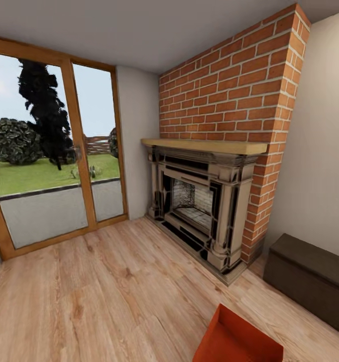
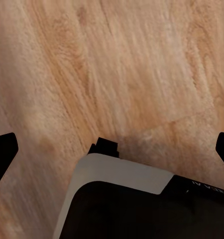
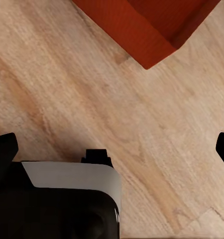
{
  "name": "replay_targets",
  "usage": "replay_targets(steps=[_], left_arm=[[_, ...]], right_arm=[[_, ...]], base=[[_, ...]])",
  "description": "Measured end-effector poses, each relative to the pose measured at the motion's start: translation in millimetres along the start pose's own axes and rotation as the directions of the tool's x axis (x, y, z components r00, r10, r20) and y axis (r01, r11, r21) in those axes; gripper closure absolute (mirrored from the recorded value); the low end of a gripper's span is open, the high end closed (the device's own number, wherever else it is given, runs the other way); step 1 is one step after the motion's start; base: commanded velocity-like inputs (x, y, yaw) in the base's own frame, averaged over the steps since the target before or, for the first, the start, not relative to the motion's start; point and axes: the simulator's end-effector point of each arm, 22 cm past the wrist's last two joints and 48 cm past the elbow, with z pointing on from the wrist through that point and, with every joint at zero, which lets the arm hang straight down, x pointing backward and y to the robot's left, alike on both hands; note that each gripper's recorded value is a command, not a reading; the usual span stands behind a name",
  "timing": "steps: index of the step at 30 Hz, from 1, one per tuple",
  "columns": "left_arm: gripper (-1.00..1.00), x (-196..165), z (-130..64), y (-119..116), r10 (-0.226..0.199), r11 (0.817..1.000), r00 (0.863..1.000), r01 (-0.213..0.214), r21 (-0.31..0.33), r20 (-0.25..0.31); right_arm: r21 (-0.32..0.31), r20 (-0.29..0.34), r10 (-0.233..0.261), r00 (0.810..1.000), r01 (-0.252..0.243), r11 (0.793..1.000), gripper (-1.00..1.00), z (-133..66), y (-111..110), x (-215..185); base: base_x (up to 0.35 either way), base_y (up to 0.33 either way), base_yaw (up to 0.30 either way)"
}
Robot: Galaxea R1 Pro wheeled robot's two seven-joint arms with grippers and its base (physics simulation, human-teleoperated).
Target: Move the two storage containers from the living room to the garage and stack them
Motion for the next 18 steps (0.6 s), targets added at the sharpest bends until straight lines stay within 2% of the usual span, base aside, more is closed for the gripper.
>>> replay_targets(steps=[18], left_arm=[[-1.00, -0.6, 0.0, -0.7, -0.001, 1.000, 1.000, 0.001, 0.001, 0.002]], right_arm=[[0.000, 0.003, 0.003, 1.000, -0.003, 1.000, -1.00, 0.0, 0.7, -0.5]], base=[[0.006, 0.004, -0.284]])
